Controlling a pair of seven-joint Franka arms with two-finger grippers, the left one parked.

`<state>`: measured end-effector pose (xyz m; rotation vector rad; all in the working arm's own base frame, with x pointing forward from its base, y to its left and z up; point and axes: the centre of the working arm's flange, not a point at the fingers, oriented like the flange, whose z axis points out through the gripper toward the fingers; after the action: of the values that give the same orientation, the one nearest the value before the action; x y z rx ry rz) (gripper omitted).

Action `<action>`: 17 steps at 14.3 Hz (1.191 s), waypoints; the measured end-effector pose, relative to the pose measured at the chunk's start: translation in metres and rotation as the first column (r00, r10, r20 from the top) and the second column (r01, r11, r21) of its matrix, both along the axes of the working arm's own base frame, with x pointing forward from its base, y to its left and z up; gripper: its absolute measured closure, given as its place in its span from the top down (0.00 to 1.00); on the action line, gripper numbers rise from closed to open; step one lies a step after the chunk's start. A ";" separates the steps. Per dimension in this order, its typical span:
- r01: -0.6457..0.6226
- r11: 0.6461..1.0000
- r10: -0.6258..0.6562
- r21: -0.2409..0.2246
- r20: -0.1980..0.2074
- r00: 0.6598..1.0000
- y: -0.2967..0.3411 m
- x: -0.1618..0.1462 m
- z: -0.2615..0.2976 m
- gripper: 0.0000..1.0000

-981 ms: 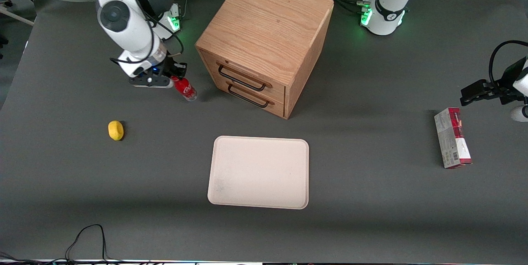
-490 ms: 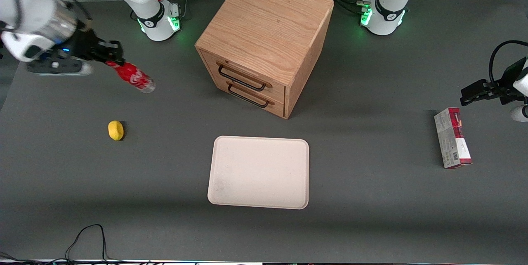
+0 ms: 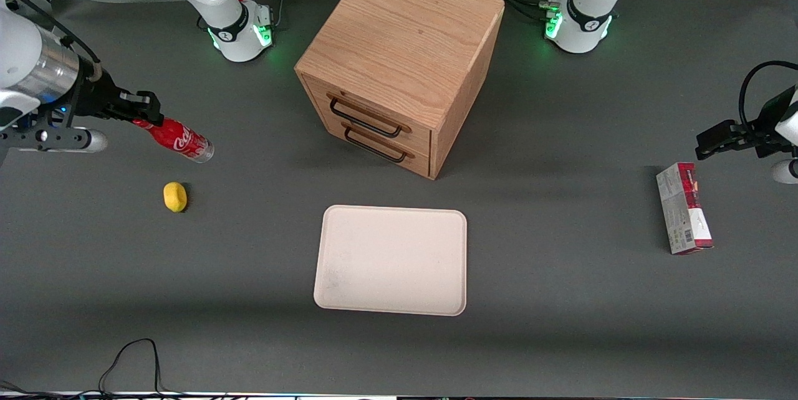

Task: Place coke bottle on tray
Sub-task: 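Carry the bottle over the white tray and stand it upright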

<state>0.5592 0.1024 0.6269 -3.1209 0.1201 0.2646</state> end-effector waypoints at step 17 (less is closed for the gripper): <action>0.327 0.945 -0.324 0.012 0.173 0.930 0.159 0.158 -0.185 0.31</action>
<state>0.7170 0.2618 0.4419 -3.0519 0.6331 -0.0133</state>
